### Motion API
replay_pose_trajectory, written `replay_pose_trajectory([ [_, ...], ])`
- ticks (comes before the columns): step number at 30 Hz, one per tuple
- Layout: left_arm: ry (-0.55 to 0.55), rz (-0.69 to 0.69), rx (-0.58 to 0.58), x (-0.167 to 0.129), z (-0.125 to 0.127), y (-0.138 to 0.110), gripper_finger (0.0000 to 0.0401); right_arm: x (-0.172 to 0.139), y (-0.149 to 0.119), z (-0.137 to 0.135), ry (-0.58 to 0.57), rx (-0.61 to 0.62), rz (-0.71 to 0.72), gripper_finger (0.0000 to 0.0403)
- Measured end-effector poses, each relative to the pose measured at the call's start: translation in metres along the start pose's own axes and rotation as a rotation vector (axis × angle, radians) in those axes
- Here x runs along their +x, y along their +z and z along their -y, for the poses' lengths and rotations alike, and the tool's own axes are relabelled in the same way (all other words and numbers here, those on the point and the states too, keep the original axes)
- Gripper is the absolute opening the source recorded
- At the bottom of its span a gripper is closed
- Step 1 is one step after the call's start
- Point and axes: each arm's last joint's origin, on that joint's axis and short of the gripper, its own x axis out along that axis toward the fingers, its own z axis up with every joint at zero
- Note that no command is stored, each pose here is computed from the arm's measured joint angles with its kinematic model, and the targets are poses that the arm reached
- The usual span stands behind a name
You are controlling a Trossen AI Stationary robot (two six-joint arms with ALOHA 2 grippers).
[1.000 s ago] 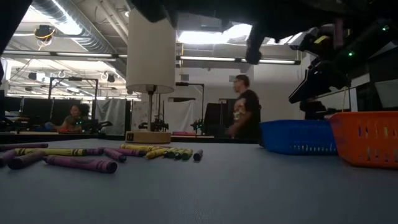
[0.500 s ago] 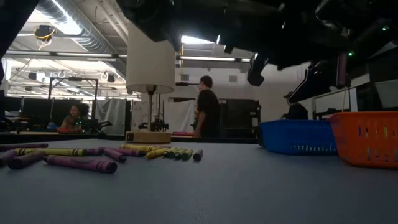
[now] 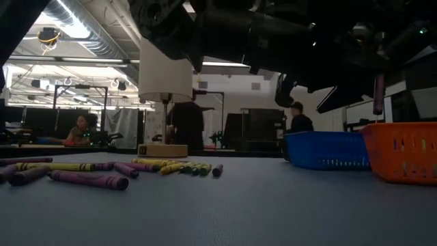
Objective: Sort crayons
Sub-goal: Put the purple crayon into the orange bin, then put the yellow crayon into the black bin
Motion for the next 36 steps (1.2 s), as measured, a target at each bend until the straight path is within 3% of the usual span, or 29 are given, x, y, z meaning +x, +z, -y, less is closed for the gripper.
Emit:
replay_pose_trajectory([
  [15,0.003,-0.010,0.002,0.000,0.000,-0.001,0.0026,0.000,0.000,0.000,0.000,0.000,0.000,0.0162],
  [29,0.019,-0.052,-0.002,0.003,-0.005,-0.016,0.0116,0.000,0.000,0.000,0.000,0.000,0.000,0.0162],
  [36,0.021,-0.043,0.004,0.003,-0.005,-0.014,0.0138,0.000,0.000,0.000,0.000,-0.001,-0.001,0.0162],
])
